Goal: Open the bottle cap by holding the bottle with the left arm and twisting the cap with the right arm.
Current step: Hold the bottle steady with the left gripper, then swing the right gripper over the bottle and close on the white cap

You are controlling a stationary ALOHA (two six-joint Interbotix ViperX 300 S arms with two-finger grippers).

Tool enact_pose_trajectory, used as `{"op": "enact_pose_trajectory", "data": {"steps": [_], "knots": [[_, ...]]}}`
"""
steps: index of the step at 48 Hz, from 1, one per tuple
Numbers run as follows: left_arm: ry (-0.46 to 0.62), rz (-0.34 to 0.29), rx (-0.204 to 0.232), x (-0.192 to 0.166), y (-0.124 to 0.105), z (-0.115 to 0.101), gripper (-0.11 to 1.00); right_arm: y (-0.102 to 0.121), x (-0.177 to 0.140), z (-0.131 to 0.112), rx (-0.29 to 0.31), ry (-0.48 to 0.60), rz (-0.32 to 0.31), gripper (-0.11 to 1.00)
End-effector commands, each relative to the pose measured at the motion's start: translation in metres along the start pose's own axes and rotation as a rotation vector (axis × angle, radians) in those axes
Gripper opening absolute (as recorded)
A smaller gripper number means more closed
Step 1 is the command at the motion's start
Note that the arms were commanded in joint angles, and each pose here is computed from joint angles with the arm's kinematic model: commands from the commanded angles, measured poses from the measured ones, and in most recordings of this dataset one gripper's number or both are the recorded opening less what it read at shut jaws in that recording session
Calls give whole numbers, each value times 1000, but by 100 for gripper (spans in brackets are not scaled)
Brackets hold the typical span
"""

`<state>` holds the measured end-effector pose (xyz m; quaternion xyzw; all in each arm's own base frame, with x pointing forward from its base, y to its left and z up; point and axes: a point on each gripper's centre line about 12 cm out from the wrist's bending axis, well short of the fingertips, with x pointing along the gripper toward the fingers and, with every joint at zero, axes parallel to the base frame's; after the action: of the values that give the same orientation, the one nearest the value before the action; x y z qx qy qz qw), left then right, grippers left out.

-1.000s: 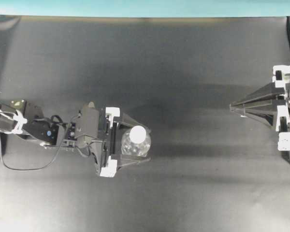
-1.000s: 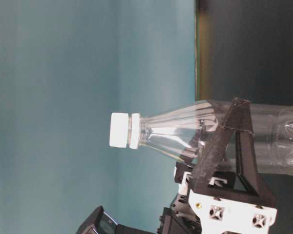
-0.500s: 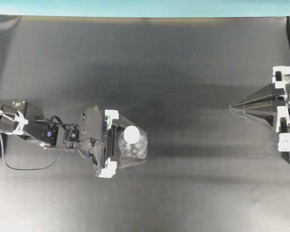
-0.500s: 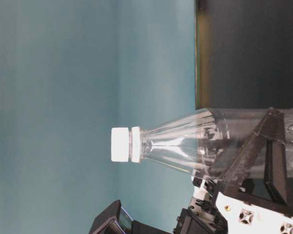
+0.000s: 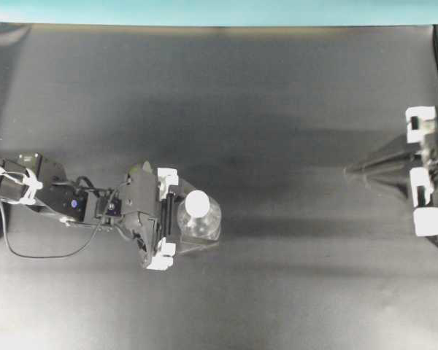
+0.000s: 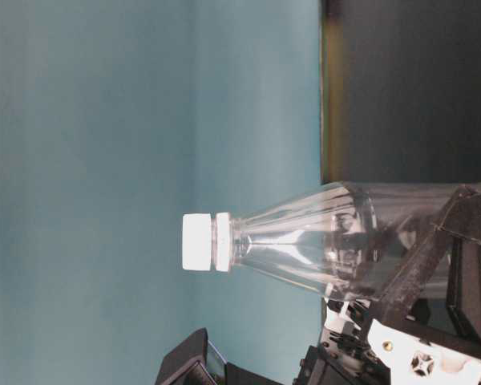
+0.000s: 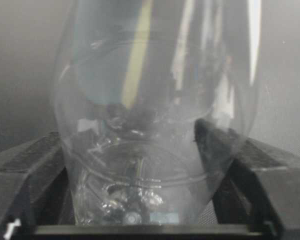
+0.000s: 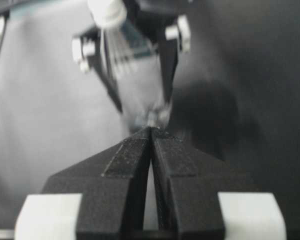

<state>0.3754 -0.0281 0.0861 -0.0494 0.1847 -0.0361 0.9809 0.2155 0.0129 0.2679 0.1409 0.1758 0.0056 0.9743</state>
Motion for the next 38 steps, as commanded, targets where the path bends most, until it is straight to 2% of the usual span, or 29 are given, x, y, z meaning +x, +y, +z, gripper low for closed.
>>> {"op": "enact_pose_trajectory", "data": {"steps": [1, 9, 13, 16, 19, 25, 29, 38], "knots": [[19, -4, 5, 1, -2, -3, 80, 7, 5, 8, 11, 28, 11, 0], [25, -4, 28, -1, -1, -5, 80, 18, 16, 22, 6, 161, 1, 1], [25, -6, 41, -1, -2, -5, 80, 24, 23, 33, 1, 250, -16, 6], [25, -5, 43, -1, -1, -5, 80, 29, 29, 47, -1, 312, -30, 17], [27, -4, 42, -1, -1, -5, 80, 37, 37, 67, -3, 384, -46, 32], [28, -4, 43, -1, -1, -6, 80, 50, 57, 91, -17, 531, -73, 67], [25, -4, 42, -1, -1, -5, 80, 58, 78, 111, -22, 596, -86, 83], [24, -5, 43, -1, -2, -5, 80, 70, 127, 138, -26, 676, -106, 81]]}}
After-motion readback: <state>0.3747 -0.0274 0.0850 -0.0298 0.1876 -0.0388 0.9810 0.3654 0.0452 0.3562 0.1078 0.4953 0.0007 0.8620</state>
